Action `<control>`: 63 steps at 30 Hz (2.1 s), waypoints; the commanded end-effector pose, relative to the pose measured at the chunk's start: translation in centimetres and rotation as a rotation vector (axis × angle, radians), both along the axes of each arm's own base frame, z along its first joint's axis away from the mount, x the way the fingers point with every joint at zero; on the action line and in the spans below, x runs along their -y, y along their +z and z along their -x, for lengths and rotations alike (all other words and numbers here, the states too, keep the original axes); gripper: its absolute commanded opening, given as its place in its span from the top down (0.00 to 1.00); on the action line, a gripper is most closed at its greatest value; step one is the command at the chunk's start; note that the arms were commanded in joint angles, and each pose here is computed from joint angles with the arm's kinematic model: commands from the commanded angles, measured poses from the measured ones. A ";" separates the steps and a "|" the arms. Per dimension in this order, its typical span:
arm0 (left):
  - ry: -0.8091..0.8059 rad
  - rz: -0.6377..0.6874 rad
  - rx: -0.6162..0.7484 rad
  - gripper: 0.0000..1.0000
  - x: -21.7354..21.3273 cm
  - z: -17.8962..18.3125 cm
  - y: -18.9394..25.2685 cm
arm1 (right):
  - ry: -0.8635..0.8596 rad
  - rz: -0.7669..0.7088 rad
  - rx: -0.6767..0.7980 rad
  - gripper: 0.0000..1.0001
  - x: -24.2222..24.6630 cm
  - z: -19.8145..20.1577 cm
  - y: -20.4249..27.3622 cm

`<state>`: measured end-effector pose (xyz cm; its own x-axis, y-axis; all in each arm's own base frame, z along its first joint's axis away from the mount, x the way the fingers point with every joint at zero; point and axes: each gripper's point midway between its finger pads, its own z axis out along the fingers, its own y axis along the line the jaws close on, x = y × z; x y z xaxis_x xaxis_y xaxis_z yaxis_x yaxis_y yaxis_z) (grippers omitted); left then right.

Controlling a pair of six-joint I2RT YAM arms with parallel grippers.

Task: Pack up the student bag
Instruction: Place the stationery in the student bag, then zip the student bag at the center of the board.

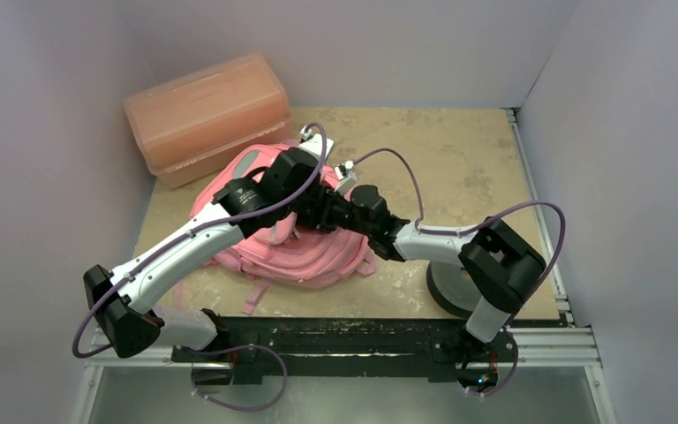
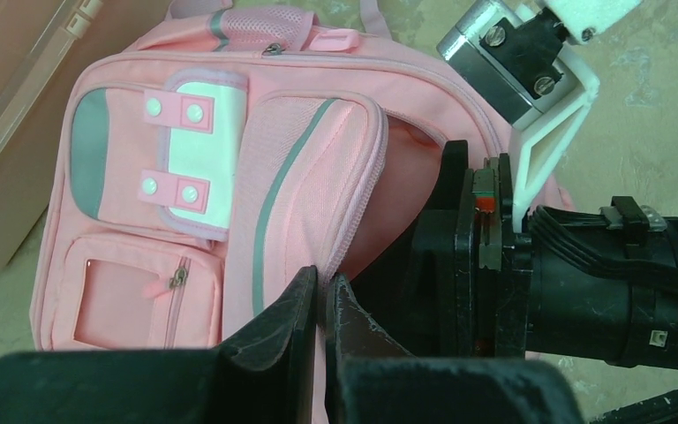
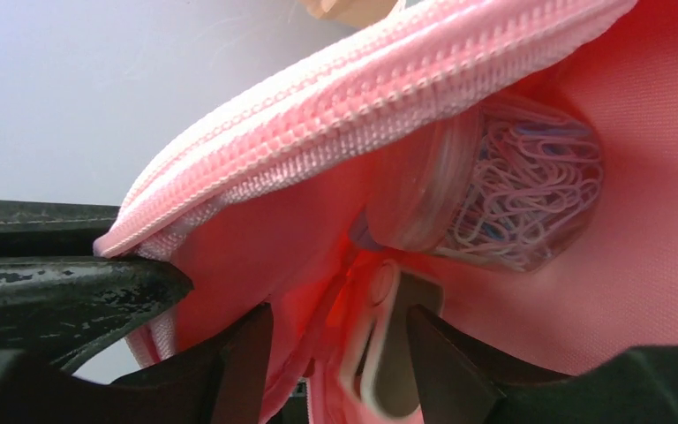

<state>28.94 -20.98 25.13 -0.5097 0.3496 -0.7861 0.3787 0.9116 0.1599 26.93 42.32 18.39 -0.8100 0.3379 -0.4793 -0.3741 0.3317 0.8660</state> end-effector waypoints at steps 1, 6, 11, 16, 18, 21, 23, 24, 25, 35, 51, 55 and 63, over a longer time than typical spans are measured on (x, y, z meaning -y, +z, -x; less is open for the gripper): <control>0.002 0.146 0.140 1.00 1.3 -1.0 5.1 | -0.037 0.018 0.095 0.37 0.8 -0.6 2.9; 0.004 0.141 0.140 1.00 1.3 -1.1 4.9 | -0.077 0.120 0.128 0.35 3.0 -0.3 3.0; -0.008 0.136 0.120 1.00 1.8 -1.2 4.2 | -0.140 0.299 0.164 0.35 6.7 0.1 2.2; -0.033 0.119 0.070 1.00 2.8 -1.3 3.0 | -0.241 0.458 0.168 0.35 12.0 1.1 0.9; -0.037 0.105 0.062 1.00 3.2 -1.7 2.5 | -0.271 0.494 0.153 0.36 13.7 1.6 0.3; 0.014 0.103 0.021 1.00 3.6 -3.1 2.2 | -0.270 0.482 0.157 0.37 14.5 2.5 0.3; 0.038 0.164 -0.025 1.00 4.3 -3.9 2.9 | -0.286 0.487 0.164 0.38 15.1 2.5 0.5; 0.043 0.209 -0.031 1.00 4.7 -4.6 4.1 | -0.293 0.495 0.188 0.38 15.3 2.4 0.9; 0.049 0.231 -0.037 1.00 5.1 -5.2 4.6 | -0.284 0.483 0.198 0.38 15.2 2.5 1.2; 0.036 0.358 -0.290 0.75 7.3 -4.0 1.2 | -0.193 0.377 0.238 0.40 11.9 5.3 2.0; 0.143 0.479 -0.266 0.33 -2.4 4.9 -0.5 | -0.409 0.572 0.173 0.42 5.8 5.9 0.5; 0.232 0.463 -0.207 0.31 -5.5 6.3 -2.2 | -0.487 0.617 0.135 0.48 5.3 5.8 -0.3; 0.350 0.489 -0.180 0.31 -7.9 7.5 -4.1 | -0.551 0.790 0.114 0.50 5.6 5.1 -4.0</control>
<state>20.67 -14.02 20.91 -0.7114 -0.1521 -0.6862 0.1121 0.9392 -0.3244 20.97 38.21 14.69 -0.6086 0.1850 -0.7716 -0.1498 0.9282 0.3407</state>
